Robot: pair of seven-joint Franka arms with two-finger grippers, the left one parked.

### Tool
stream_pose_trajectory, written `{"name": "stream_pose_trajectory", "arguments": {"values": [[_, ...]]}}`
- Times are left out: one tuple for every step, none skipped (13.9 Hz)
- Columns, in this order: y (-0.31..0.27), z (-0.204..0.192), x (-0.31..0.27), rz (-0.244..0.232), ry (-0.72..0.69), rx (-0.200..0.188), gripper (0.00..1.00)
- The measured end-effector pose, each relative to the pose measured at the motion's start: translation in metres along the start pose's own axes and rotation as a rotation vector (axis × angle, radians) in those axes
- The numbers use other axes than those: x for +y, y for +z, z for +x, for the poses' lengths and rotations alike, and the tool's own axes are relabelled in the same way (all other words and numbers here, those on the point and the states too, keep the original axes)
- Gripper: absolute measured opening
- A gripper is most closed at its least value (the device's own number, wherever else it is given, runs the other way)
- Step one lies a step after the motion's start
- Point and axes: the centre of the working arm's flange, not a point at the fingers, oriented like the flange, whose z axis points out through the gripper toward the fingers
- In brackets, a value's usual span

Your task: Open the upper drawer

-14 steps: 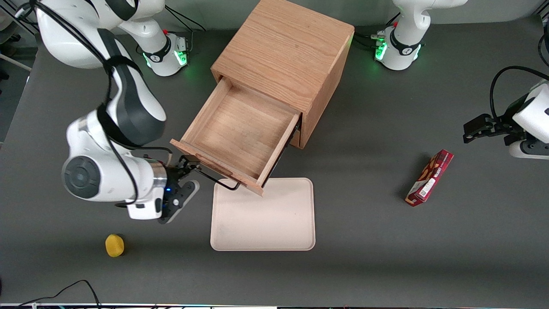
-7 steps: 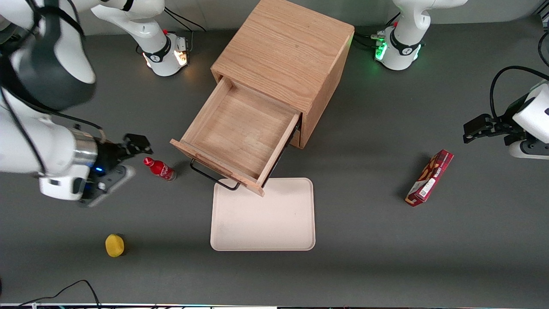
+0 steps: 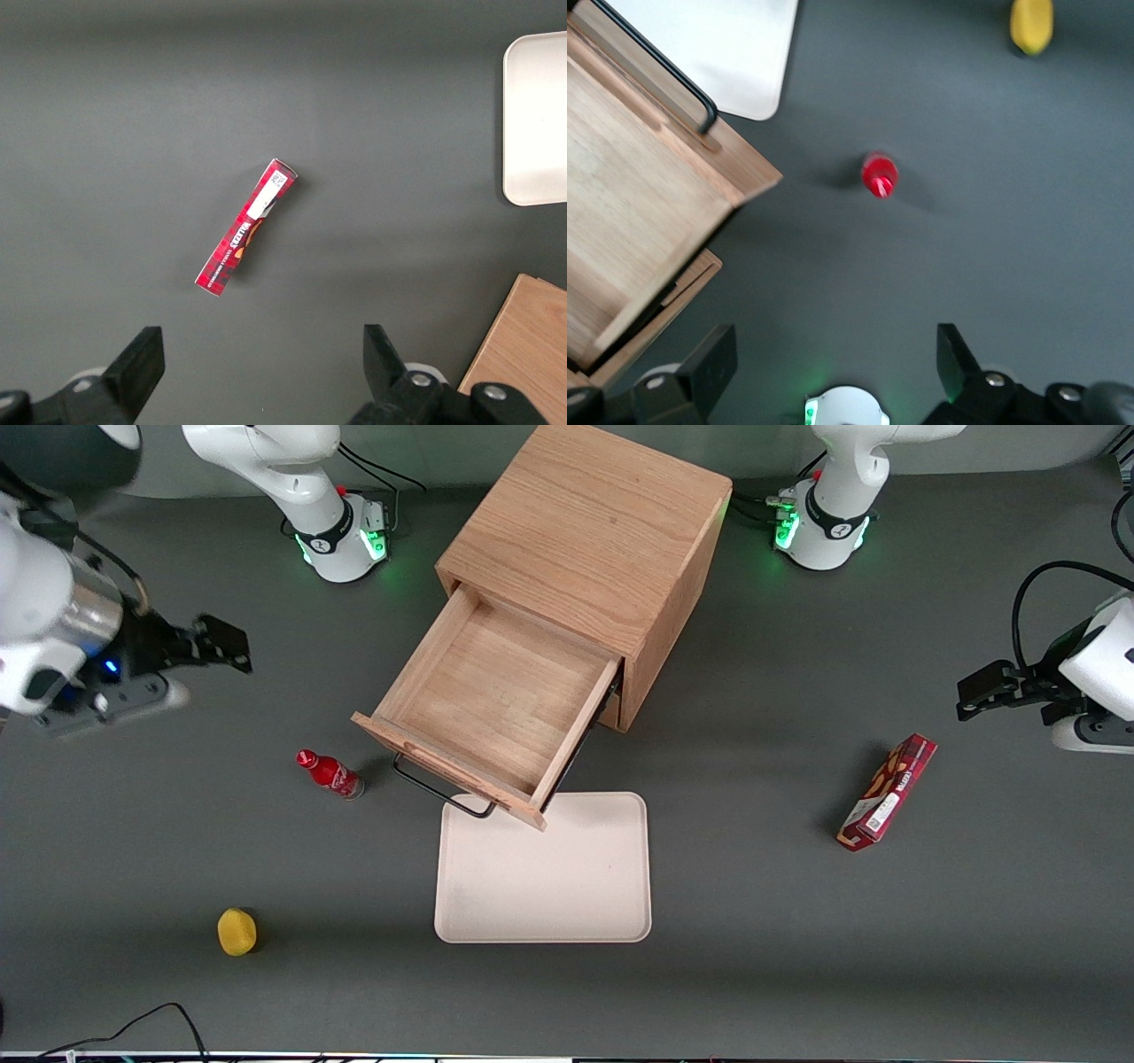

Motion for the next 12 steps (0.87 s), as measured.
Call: {"name": "stream_pose_trajectory", "arguments": {"values": [[-0.004,-0.012,0.005,-0.006,0.021,0.008,0.98],[-0.007,-0.019,0.01,-0.011,0.038,0.022,0.98],[-0.01,-0.025,0.014,-0.014,0.054,0.03,0.98],[-0.011,-0.03,0.016,-0.013,0.08,0.036,1.0],[-0.011,-0.033,0.019,-0.005,0.117,0.046,1.0],[-0.011,-0.036,0.022,0.006,0.147,0.06,1.0],[-0.009,-0.041,0.026,0.011,0.163,0.071,1.0],[-0.006,-0.045,0.027,0.013,0.172,0.074,1.0],[-0.003,-0.048,0.029,0.015,0.178,0.072,1.0],[-0.001,-0.051,0.03,0.017,0.181,0.069,1.0],[0.0,-0.053,0.031,0.021,0.182,0.066,1.0],[0.001,-0.054,0.032,0.027,0.181,0.064,1.0]]}}
